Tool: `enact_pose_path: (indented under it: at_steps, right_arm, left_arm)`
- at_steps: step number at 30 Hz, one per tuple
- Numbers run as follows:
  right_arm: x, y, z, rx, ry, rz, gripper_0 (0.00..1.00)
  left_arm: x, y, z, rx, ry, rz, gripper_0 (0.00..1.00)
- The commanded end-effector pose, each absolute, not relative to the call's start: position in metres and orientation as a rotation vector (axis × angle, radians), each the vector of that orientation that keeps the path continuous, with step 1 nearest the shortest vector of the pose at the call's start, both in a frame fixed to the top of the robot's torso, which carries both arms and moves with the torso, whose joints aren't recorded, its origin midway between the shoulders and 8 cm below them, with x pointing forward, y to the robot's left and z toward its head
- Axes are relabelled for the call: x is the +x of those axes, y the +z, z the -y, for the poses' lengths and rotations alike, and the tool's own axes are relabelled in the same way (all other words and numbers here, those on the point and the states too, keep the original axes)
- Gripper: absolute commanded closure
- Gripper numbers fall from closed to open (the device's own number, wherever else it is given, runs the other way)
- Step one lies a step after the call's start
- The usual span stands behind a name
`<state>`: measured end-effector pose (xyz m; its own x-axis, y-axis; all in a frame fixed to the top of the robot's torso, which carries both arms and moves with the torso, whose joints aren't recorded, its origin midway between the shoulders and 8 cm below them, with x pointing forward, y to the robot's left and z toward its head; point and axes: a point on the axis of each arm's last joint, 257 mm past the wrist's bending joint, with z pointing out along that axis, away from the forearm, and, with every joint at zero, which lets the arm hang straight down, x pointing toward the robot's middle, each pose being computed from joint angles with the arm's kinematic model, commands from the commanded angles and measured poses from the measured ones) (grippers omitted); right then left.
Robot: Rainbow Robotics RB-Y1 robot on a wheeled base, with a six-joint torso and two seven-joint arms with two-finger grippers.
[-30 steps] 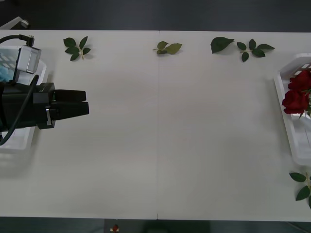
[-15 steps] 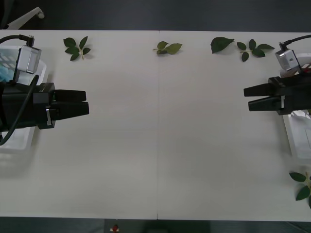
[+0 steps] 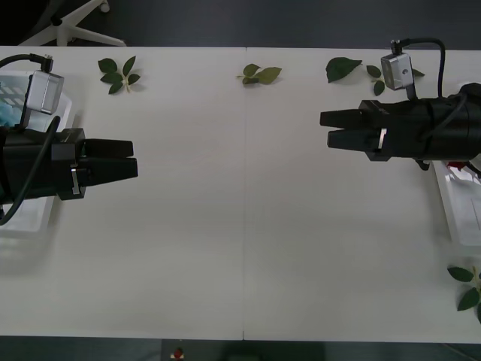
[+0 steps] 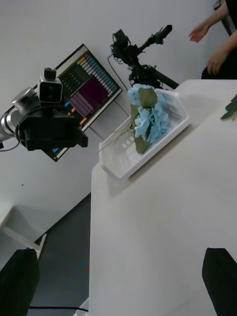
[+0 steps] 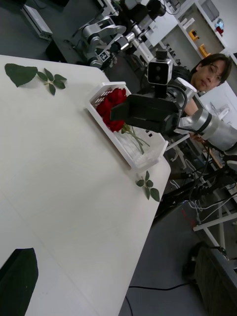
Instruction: Put the red flowers into the right box and the blue flowers into the left box
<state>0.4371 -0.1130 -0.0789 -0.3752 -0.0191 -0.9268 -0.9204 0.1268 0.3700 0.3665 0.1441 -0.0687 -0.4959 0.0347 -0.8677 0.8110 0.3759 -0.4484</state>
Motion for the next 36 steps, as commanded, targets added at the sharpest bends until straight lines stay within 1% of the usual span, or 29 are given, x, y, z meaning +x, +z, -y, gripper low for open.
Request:
enact_pose_path:
  at_steps: [1,28,31,36]
  right_arm:
    - [0.4366,-0.0677,0.1108,-0.99,1.33,-1.533,0.04]
    - [0.4355,-0.0685,0.1069,-0.99,1.34,-1.528,0.04]
    - [0.4355,-0.0685,0.1069,-0.99,1.34,-1.528,0.01]
    - [0.4355,-0.0685,0.1069,-0.99,1.34,-1.528,0.0]
  left_arm:
    - [0.3606,-0.0643,-0.137,0.801,-1.187,-1.771,0.08]
    - [0.3606,-0.0643,-0.137,0.801,-1.187,-1.771,0.08]
    - [0.3606,-0.0643,-0.137,0.801,-1.187,-1.771,0.08]
    - [0.3606,-0.0643,-0.137,0.801,-1.187,-1.771,0.08]
